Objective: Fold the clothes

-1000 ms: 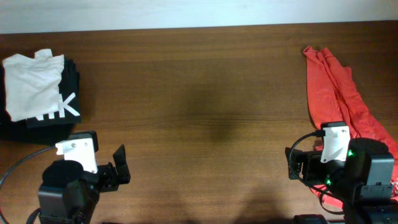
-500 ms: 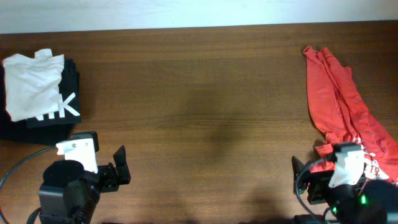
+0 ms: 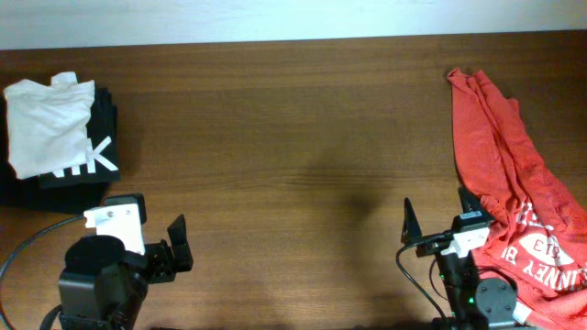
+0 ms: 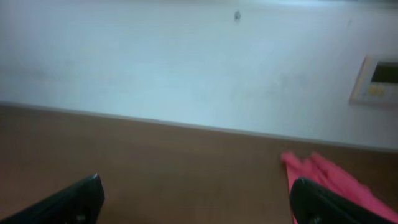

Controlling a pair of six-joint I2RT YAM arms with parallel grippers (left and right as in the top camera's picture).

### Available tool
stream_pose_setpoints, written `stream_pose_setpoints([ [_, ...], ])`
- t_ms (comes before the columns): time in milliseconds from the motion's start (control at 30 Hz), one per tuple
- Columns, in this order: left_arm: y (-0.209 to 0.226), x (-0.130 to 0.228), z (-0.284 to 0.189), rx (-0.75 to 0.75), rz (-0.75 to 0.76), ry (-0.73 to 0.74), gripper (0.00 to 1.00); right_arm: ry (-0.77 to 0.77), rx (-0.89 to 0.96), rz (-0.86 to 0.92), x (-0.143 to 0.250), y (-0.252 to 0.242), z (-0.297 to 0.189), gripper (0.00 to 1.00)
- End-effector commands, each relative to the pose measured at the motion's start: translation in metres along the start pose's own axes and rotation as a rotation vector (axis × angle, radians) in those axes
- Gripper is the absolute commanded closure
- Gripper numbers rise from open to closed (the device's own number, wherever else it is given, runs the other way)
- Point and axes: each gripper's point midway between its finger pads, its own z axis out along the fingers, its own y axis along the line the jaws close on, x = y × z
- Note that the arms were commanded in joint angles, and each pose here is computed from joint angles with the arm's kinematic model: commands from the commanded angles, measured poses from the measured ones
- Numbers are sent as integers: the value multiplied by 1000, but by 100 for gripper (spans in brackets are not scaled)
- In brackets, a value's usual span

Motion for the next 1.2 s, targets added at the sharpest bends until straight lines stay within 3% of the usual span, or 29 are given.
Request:
stream_pose_setpoints([
  [0, 2, -1, 0, -12, -8, -5, 1, 10, 48, -6, 15, -7, 1, 1],
  [100, 2, -1, 0, -12, -8, -5, 1, 172, 62, -40, 54, -9, -2, 1],
  [900, 2, 0, 0, -12, -8, -5, 1, 161, 69, -38, 51, -11, -2, 1],
  [1167, 12, 40, 16, -46, -2, 27, 1, 161, 68, -38, 51, -11, -2, 1],
])
